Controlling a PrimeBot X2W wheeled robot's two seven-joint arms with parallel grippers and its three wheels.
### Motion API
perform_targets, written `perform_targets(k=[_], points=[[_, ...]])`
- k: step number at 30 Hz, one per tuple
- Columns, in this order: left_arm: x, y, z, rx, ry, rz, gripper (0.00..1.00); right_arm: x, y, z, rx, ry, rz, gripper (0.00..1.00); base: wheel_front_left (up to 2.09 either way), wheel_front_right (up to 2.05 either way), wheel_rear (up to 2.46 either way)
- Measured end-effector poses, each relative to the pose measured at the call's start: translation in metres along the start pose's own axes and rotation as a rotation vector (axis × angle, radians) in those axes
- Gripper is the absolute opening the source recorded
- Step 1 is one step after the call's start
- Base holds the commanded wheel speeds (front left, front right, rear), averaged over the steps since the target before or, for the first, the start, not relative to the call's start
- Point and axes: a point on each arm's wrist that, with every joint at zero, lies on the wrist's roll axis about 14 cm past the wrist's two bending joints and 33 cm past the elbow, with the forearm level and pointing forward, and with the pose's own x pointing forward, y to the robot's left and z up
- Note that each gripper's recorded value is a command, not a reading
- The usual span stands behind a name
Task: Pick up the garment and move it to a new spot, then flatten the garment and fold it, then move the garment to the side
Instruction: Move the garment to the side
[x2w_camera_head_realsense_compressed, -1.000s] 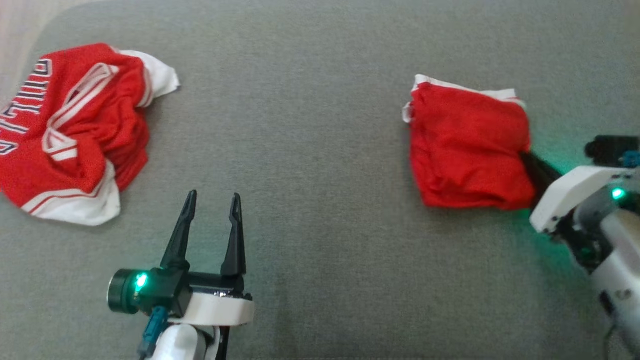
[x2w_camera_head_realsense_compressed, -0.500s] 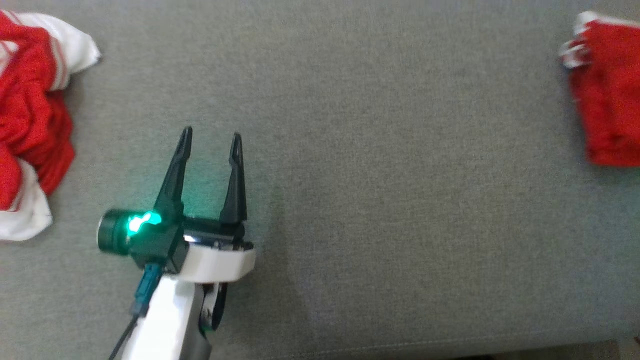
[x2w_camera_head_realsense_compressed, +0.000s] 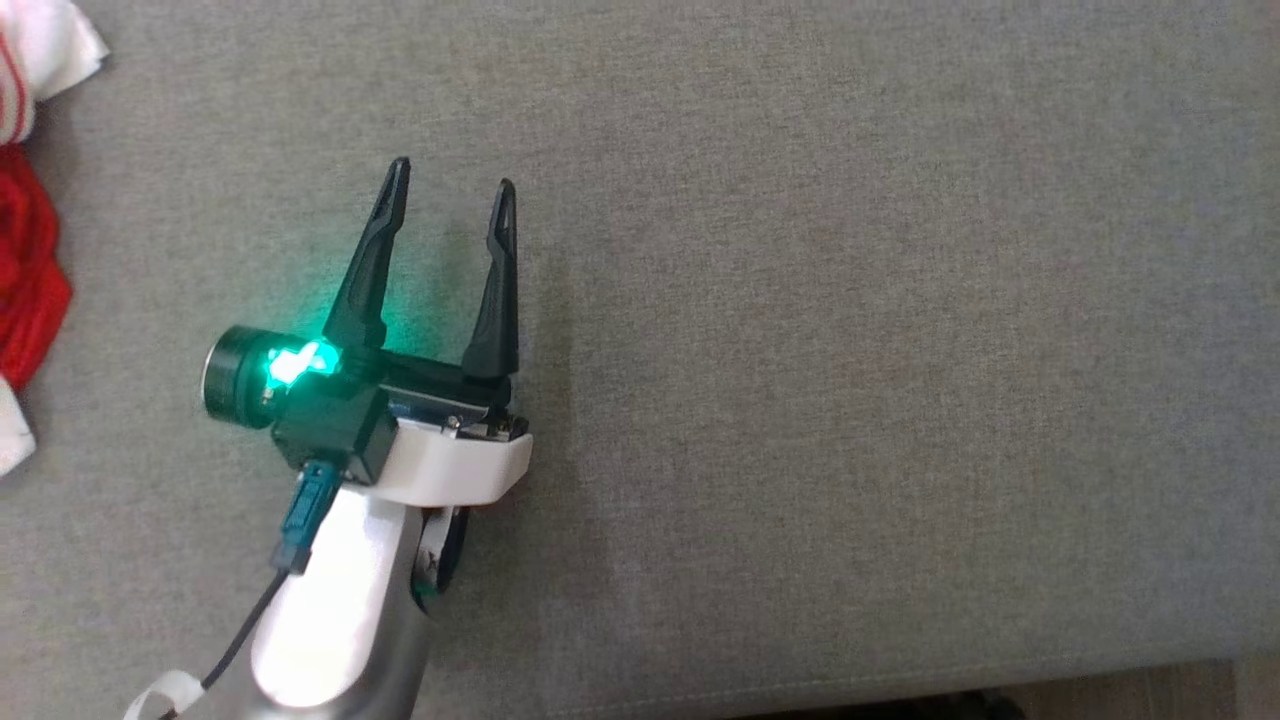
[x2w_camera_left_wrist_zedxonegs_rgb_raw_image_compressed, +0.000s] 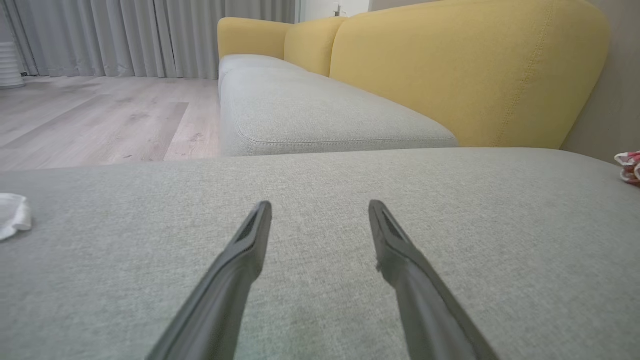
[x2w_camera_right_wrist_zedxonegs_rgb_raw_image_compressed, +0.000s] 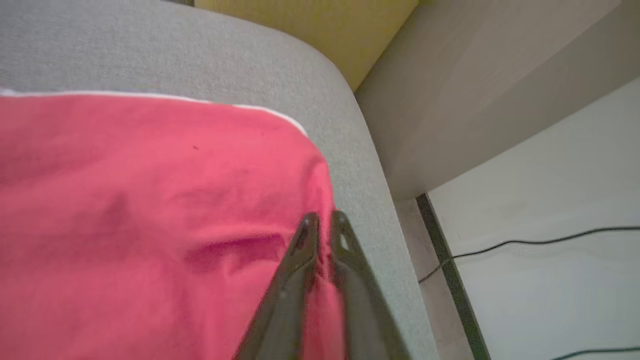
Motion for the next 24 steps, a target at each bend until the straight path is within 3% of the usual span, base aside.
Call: perform_targets(k=[5, 11, 18, 24], points=[[-0.009, 0.002, 0.016, 0.010, -0.021, 0.020, 1.00, -0.009, 0.008, 0.020, -0.009, -0.099, 0.012, 1.00, 0.00, 0.00, 0.00], [-0.046, 0.000, 0.025, 0.032, 0.007, 0.049, 1.00, -0.036, 0.077, 0.048, 0.124, -0.315, 0.147, 1.00, 0.00, 0.00, 0.00], [-0.103, 0.008, 0.031, 0.070, 0.041, 0.105, 1.00, -0.107, 0.183, 0.011, 0.241, -0.373, 0.381, 1.00, 0.00, 0.00, 0.00], [-0.144, 0.023, 0.048, 0.084, 0.001, 0.185, 1.00, -0.185, 0.237, 0.030, 0.327, -0.543, 0.532, 1.00, 0.00, 0.00, 0.00]])
